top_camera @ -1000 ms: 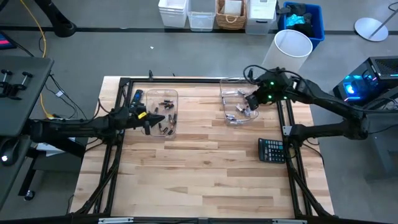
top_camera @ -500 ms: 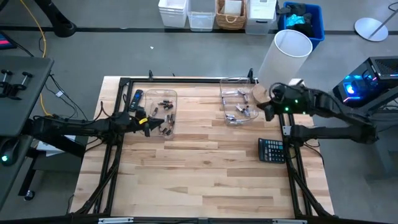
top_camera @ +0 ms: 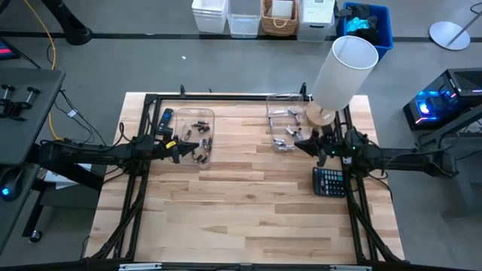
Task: Sort batteries
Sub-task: Return to Home Position
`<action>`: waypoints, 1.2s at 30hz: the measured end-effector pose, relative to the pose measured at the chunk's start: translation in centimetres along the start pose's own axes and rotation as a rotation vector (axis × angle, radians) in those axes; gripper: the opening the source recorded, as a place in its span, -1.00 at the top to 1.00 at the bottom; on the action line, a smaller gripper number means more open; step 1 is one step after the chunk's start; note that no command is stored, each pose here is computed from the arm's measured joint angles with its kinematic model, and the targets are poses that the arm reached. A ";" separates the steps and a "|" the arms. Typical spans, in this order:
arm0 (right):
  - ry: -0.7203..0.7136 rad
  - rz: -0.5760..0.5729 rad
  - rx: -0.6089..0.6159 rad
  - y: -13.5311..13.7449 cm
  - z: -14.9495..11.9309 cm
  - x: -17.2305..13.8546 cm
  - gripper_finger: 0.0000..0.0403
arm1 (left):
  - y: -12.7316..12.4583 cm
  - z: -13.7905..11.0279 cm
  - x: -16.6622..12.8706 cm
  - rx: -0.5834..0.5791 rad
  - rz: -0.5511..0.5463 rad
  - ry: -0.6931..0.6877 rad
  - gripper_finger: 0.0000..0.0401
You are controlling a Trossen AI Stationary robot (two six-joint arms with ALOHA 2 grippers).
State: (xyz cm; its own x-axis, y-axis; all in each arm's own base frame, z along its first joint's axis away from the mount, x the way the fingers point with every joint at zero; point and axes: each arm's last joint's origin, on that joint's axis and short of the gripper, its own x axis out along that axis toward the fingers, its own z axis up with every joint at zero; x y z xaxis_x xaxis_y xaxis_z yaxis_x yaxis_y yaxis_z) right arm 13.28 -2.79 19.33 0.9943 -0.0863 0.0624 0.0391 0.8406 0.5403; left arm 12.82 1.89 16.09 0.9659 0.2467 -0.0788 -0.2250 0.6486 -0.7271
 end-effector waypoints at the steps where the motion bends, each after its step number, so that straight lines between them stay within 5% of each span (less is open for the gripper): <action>1: 0.007 0.013 -0.003 -0.3 -0.6 -0.2 1.00 | 0.0 0.0 0.0 0.000 0.000 0.000 1.00; 9: 0.198 -0.065 -0.121 -1.9 -3.3 -0.8 1.00 | 0.0 0.0 0.0 0.001 0.003 0.002 1.00; 16: 0.327 -0.280 -0.272 -3.3 -4.7 -1.4 1.00 | 0.0 0.0 0.0 0.001 0.003 0.002 1.00; 25: 0.471 -0.360 -0.262 -4.0 -5.9 -2.1 1.00 | -0.4 0.7 -1.5 -0.008 -0.053 -0.050 1.00; 30: 0.446 -0.347 -0.267 -3.8 -5.7 -2.2 1.00 | -0.8 1.3 -2.9 -0.022 -0.129 -0.121 1.00; 36: 0.226 -0.251 -0.292 -2.4 -3.8 -2.8 1.00 | -1.4 2.0 -3.7 -0.038 -0.213 -0.199 1.00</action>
State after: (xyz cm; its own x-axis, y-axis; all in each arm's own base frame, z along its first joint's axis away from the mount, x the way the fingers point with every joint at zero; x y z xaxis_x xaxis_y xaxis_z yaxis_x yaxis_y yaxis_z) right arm 10.77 -2.57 14.69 0.9460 -0.2148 -0.2429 0.2757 0.9272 0.2536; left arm 9.35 1.47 18.75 0.9458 0.2465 0.2115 -0.0108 0.6745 -0.7382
